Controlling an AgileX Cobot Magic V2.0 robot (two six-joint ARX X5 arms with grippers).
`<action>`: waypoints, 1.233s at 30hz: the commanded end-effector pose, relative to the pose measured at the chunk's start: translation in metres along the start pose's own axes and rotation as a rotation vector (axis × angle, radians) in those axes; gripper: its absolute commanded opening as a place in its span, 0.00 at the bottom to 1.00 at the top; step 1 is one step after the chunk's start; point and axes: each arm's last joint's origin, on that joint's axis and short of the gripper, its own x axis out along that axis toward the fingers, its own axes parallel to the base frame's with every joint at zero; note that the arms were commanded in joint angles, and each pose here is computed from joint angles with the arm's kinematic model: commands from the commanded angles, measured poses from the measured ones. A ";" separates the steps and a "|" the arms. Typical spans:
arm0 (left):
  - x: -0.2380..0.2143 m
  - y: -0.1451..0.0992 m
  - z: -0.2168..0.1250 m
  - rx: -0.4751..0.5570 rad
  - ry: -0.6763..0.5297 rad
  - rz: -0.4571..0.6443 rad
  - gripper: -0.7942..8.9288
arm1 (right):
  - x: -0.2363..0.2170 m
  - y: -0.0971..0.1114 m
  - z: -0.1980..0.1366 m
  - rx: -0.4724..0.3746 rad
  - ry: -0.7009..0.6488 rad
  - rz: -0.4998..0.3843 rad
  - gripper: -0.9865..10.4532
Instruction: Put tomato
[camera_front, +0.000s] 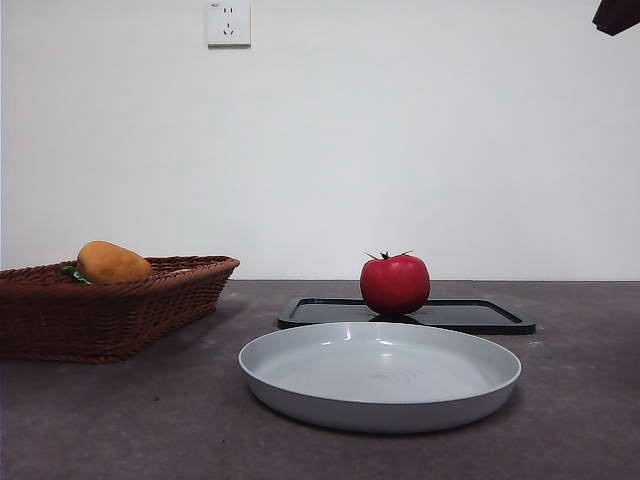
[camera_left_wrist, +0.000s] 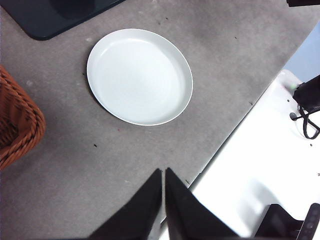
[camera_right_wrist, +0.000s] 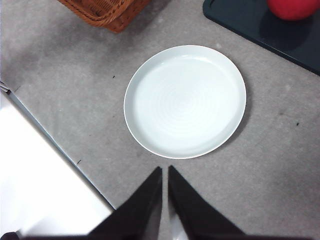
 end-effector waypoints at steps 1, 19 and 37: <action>-0.004 -0.002 0.005 0.029 -0.021 -0.002 0.09 | 0.000 0.001 0.003 0.000 -0.010 0.008 0.09; -0.005 -0.002 0.007 0.050 -0.045 0.008 0.09 | 0.000 0.001 0.003 0.000 -0.010 0.008 0.09; -0.053 0.026 -0.043 0.172 -0.862 0.826 0.09 | 0.000 0.001 0.003 0.000 -0.010 0.008 0.09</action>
